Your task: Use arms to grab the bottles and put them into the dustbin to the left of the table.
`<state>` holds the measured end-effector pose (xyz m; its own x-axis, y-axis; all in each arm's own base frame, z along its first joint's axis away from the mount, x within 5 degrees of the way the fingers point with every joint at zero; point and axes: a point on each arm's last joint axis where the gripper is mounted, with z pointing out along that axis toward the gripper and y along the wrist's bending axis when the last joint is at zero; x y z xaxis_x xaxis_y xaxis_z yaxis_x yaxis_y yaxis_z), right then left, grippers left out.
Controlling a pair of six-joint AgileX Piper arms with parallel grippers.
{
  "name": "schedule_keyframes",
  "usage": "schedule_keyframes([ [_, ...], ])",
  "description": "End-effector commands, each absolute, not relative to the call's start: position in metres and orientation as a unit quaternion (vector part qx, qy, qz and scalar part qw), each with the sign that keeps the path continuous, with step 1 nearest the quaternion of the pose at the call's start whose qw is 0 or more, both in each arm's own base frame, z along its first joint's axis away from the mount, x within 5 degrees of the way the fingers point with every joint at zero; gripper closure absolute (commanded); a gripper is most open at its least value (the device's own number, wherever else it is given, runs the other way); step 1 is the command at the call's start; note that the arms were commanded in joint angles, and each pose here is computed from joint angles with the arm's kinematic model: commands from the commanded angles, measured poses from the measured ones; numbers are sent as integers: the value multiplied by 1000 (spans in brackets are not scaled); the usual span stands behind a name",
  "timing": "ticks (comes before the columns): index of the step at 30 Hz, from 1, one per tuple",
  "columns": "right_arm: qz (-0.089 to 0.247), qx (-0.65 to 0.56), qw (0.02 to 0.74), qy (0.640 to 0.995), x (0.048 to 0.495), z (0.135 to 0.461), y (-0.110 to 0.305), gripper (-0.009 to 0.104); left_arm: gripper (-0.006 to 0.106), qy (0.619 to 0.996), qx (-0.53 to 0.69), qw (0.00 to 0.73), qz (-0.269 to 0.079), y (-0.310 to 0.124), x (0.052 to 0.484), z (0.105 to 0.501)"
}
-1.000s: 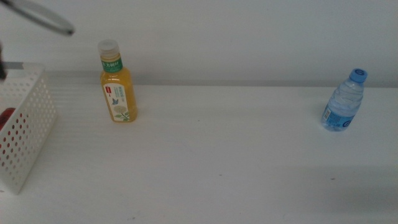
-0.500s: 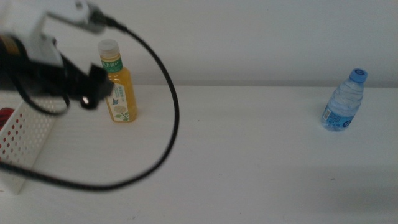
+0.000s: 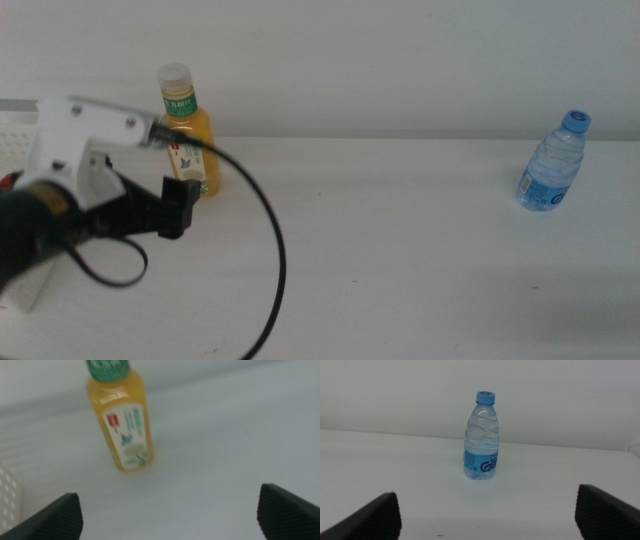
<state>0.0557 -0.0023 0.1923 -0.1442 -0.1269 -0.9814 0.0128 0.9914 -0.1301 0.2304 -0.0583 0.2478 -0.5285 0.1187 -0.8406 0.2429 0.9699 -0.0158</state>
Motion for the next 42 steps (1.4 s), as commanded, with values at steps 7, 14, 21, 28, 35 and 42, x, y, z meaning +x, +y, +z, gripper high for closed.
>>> schedule_keyframes([
  [7,-58,-39,656,752,55,182,-3,2,7,809,77,581,-51,-48,210,216],
  [14,-59,-40,656,752,55,182,-3,2,7,810,76,579,-51,-47,210,216],
  [21,-59,-40,656,752,55,182,-3,2,7,815,48,575,-53,-47,219,204],
  [28,-59,-40,656,752,55,182,-3,2,7,785,46,616,-41,-51,245,174],
  [35,-59,-40,656,752,55,182,-3,2,7,787,37,612,-70,-62,273,140],
  [42,-59,-40,656,752,55,182,-3,2,7,790,1,608,-81,-68,308,126],
])
